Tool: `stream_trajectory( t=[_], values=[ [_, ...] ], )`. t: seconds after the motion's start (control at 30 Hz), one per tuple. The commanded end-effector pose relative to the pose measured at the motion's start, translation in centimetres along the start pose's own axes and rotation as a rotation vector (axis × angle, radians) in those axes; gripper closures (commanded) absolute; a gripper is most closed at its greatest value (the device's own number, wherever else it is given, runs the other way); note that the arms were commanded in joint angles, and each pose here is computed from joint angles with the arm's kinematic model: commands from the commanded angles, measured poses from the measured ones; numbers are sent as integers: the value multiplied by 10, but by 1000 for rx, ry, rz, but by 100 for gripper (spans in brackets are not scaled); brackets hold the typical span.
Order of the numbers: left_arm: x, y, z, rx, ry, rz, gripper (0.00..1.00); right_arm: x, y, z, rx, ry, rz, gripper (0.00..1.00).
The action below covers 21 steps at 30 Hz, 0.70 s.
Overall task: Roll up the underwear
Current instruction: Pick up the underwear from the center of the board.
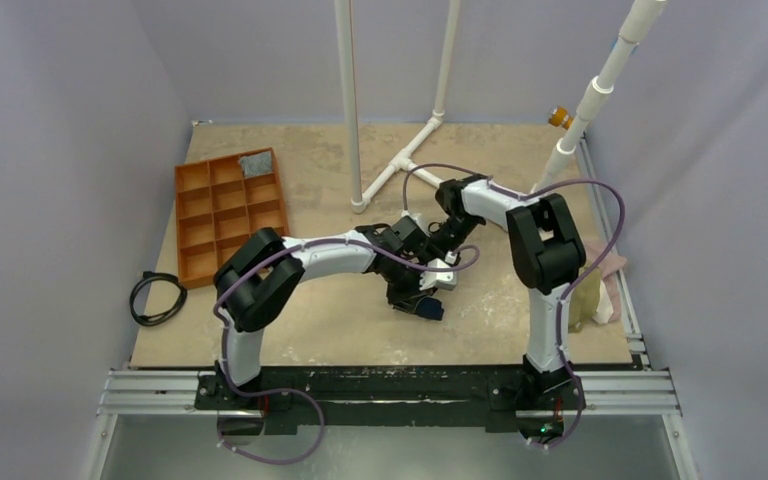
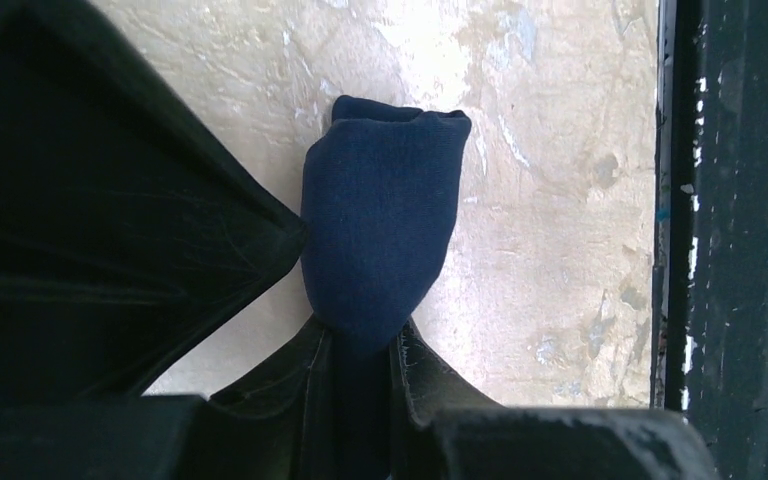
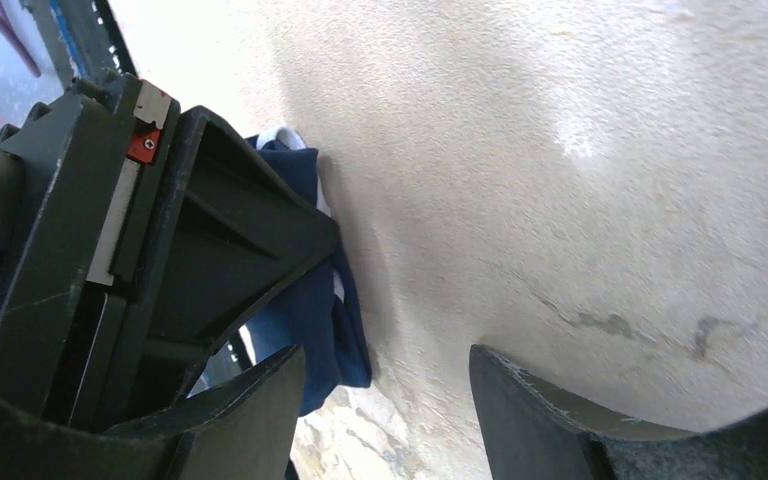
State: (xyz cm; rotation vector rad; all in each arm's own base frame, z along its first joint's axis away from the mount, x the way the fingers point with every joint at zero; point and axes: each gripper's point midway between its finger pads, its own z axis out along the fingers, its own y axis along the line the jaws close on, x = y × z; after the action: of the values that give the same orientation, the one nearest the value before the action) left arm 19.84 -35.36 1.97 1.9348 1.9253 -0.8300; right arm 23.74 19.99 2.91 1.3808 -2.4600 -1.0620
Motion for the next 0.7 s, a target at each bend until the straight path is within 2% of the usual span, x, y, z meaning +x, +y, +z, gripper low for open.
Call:
stream_trajectory(
  t=[0.0,0.23,0.67],
  values=[
    [40,9,0,-8,117,-156,100,23,-32,-8,156,55,-69,34],
    [44,18,-6,-39,128,-205,100,34,-35,-23,250,16,-52,34],
    [8,-14,-79,131,-140,-275,100,28,-40,-28,268,-18,-19,35]
  ],
)
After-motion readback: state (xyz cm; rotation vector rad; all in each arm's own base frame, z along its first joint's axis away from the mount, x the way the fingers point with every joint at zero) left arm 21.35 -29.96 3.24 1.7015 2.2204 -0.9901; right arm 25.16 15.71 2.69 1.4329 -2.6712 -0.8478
